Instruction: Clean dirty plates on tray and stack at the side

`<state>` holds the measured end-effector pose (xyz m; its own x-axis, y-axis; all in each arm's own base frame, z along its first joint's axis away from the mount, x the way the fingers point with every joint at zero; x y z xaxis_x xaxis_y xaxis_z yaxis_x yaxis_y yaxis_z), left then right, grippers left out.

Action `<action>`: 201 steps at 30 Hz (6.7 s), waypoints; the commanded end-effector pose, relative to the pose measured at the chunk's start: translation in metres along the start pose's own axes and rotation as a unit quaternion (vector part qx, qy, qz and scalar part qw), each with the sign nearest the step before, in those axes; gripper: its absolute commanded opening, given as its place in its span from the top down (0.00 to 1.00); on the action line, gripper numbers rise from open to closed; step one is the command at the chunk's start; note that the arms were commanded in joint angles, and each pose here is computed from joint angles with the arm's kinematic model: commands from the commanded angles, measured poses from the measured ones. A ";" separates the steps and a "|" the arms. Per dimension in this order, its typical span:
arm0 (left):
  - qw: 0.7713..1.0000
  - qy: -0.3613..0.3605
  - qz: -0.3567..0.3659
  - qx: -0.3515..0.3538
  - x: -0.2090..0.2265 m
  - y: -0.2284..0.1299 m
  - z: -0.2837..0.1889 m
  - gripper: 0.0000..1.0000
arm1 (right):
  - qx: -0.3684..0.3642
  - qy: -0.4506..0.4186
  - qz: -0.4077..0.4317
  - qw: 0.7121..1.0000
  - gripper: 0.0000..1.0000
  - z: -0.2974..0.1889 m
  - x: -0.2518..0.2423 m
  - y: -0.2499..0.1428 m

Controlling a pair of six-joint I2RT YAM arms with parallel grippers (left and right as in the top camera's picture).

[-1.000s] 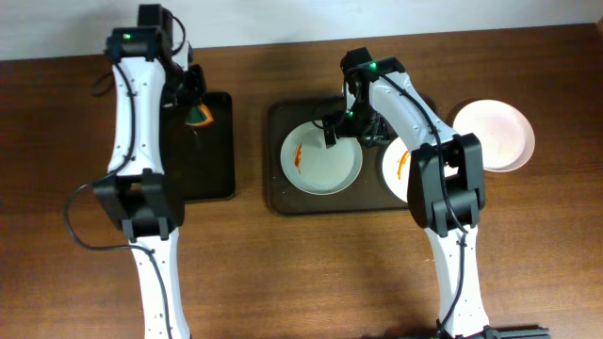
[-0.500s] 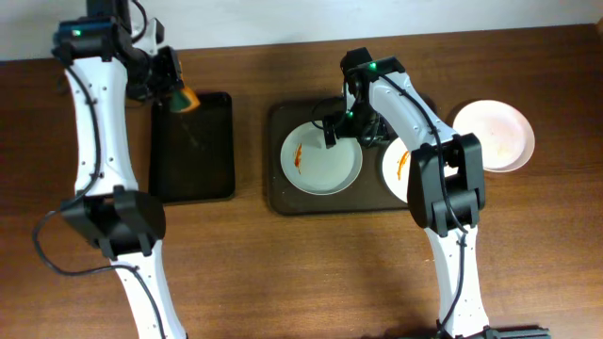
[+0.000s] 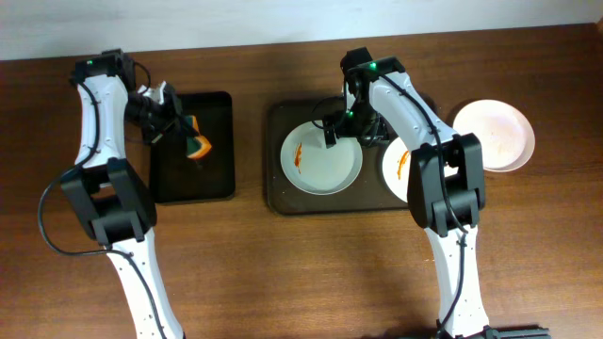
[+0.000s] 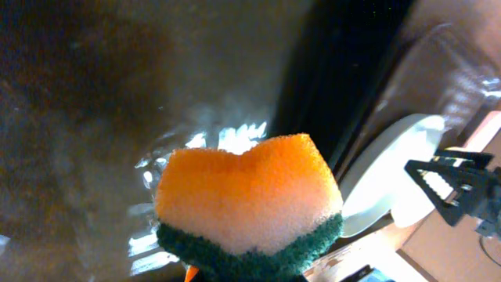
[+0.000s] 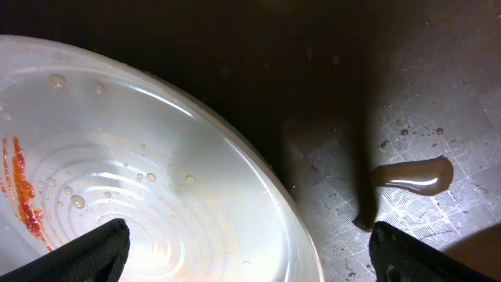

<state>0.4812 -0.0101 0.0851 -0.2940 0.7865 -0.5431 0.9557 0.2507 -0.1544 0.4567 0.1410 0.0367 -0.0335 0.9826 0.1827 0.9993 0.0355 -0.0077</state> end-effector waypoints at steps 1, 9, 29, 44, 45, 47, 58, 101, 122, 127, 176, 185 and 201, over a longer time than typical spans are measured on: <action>0.997 -0.029 0.045 -0.055 -0.036 -0.006 -0.060 1.00 | 0.007 -0.008 0.001 1.000 0.02 0.008 -0.001 -0.002; 0.990 0.124 0.053 -0.029 0.004 -0.003 -0.017 1.00 | 0.007 -0.008 0.001 1.000 0.01 0.008 -0.001 -0.002; 0.968 0.095 0.187 -0.136 -0.128 -0.073 -0.117 1.00 | -0.016 -0.001 -0.002 1.000 0.01 0.008 0.002 0.009; 0.962 0.026 0.271 -0.007 -0.187 -0.103 0.122 1.00 | 0.031 0.042 0.031 0.998 0.02 0.003 -0.008 -0.007; 0.967 0.035 0.253 -0.007 -0.186 -0.103 0.131 1.00 | 0.032 0.042 0.030 0.998 0.02 0.003 -0.007 -0.007; 0.969 0.040 0.242 0.003 -0.180 -0.102 0.147 0.97 | 0.033 0.042 0.031 0.998 0.02 0.003 -0.008 -0.008; 0.966 0.059 0.251 -0.025 -0.186 -0.089 0.087 0.16 | 0.054 0.038 0.035 0.997 0.02 0.003 -0.008 -0.018; 0.903 0.182 0.390 0.002 -0.157 -0.118 0.214 0.89 | 0.095 0.019 0.052 0.994 0.96 0.019 -0.027 -0.039; 0.865 0.433 0.227 -0.112 -0.073 -0.052 0.160 1.00 | 0.094 0.018 0.051 0.994 0.96 0.019 -0.027 -0.039; 0.897 0.371 0.207 -0.119 -0.109 -0.041 0.120 1.00 | 0.094 0.019 0.051 0.994 0.96 0.019 -0.027 -0.038; 0.963 0.249 0.040 -0.092 -0.069 -0.027 -0.025 1.00 | -0.172 -0.306 -0.022 0.936 0.96 -0.138 0.055 -0.008; 0.970 0.152 0.184 -0.041 -0.131 -0.049 0.013 1.00 | 0.041 -0.036 0.097 0.994 0.96 -0.027 -0.031 -0.016; 0.968 0.122 0.220 0.024 -0.181 -0.078 0.191 1.00 | 0.018 -0.023 0.080 0.996 0.96 0.020 -0.035 -0.009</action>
<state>0.4691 -0.2594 0.0534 0.1766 0.9363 -0.3035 0.9842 -0.1719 0.0423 0.4558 0.1138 0.0279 0.1264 0.9753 0.1810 0.9918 -0.1210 -0.0410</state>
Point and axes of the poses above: each gripper's point midway between its finger pads, its own z axis out along the fingers, its own x axis along the line the jaws close on, y = z × x, the point moved 2 cm from there along -z, back along the fingers
